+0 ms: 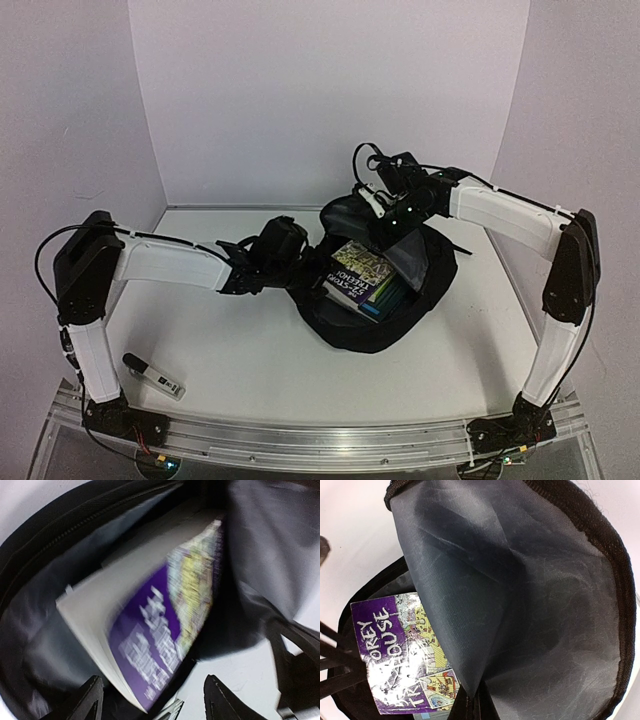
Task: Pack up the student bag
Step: Place the book in the student bag.
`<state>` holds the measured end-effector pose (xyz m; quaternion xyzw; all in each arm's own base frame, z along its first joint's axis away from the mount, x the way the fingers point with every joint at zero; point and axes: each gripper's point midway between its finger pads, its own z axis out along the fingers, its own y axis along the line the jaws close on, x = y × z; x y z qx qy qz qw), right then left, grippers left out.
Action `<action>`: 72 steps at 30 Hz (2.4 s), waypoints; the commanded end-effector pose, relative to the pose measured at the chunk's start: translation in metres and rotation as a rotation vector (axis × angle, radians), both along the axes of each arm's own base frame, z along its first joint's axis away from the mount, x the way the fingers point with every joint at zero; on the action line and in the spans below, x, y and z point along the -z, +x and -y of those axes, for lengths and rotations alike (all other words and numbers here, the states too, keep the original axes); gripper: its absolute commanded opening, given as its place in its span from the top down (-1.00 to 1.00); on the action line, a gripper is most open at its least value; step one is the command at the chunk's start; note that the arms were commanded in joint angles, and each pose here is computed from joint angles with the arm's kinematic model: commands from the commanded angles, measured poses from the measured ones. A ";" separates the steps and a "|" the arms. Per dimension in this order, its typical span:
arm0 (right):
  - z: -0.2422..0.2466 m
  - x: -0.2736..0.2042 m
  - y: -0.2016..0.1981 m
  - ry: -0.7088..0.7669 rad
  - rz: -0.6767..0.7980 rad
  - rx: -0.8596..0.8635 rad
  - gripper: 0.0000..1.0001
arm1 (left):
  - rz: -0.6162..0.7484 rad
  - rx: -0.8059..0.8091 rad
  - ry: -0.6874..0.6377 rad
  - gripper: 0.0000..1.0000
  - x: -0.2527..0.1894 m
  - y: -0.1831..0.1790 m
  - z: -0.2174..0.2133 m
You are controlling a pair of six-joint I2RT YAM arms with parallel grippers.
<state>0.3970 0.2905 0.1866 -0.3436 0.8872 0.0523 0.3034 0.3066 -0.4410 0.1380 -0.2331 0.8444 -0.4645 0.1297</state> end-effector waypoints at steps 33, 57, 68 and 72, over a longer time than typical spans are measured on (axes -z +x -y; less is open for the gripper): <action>0.003 -0.055 0.010 0.105 0.096 -0.008 1.00 | 0.083 0.081 -0.050 0.97 0.004 0.040 0.055; 0.007 -0.059 0.016 0.275 -0.042 -0.033 1.00 | 0.302 0.149 0.182 -0.49 -0.048 0.015 -0.023; -0.035 -0.036 -0.086 0.329 -0.343 -0.266 0.22 | 0.424 0.175 0.267 -0.99 -0.054 0.000 -0.079; -0.024 -0.074 -0.084 0.368 -0.285 -0.260 -0.20 | 0.464 0.195 0.268 -0.99 -0.063 -0.003 -0.088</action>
